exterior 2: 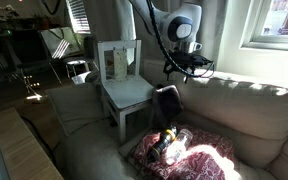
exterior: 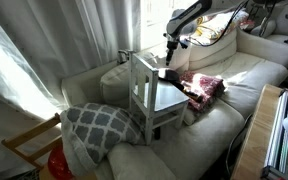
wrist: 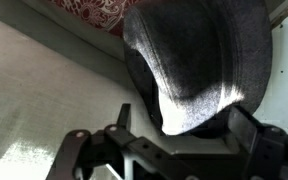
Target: Turn the chair anticlockwise once on the sofa, pick up the black bowler hat and hang it on the right ear of the chair
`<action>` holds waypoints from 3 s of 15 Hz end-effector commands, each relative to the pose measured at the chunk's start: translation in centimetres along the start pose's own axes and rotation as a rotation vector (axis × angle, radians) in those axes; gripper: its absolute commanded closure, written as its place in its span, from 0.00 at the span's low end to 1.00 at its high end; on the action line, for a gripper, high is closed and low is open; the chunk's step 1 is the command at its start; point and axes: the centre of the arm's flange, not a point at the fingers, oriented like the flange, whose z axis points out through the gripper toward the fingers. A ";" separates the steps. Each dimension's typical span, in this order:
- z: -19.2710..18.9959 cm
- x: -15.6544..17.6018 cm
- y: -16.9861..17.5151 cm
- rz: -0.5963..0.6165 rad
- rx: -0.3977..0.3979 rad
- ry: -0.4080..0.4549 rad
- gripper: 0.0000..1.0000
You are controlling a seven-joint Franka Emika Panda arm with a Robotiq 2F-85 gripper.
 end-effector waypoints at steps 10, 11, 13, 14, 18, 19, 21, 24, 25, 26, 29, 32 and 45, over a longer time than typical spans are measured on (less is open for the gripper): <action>3.1 -0.7 0.5 -0.129 0.111 0.076 0.00; 3.6 -0.9 0.4 -0.142 0.117 0.081 0.00; 4.5 -1.1 0.2 -0.160 0.134 0.085 0.00; 4.9 -1.1 0.0 -0.168 0.142 0.086 0.05; 6.1 -1.2 -0.6 -0.200 0.165 0.090 0.39; 6.3 -1.2 -0.6 -0.208 0.166 0.091 0.47; 6.3 -1.2 -0.6 -0.215 0.167 0.091 0.62; 6.1 -1.2 -0.5 -0.219 0.168 0.094 0.84; 5.8 -1.2 -0.4 -0.218 0.171 0.096 0.93; 5.5 -1.2 -0.4 -0.221 0.177 0.098 0.99; 4.1 -1.0 -0.4 -0.222 0.195 0.124 1.00; 0.6 -0.6 -0.2 -0.213 0.209 0.181 0.98; -16.1 3.4 -5.8 -0.356 0.344 0.532 0.98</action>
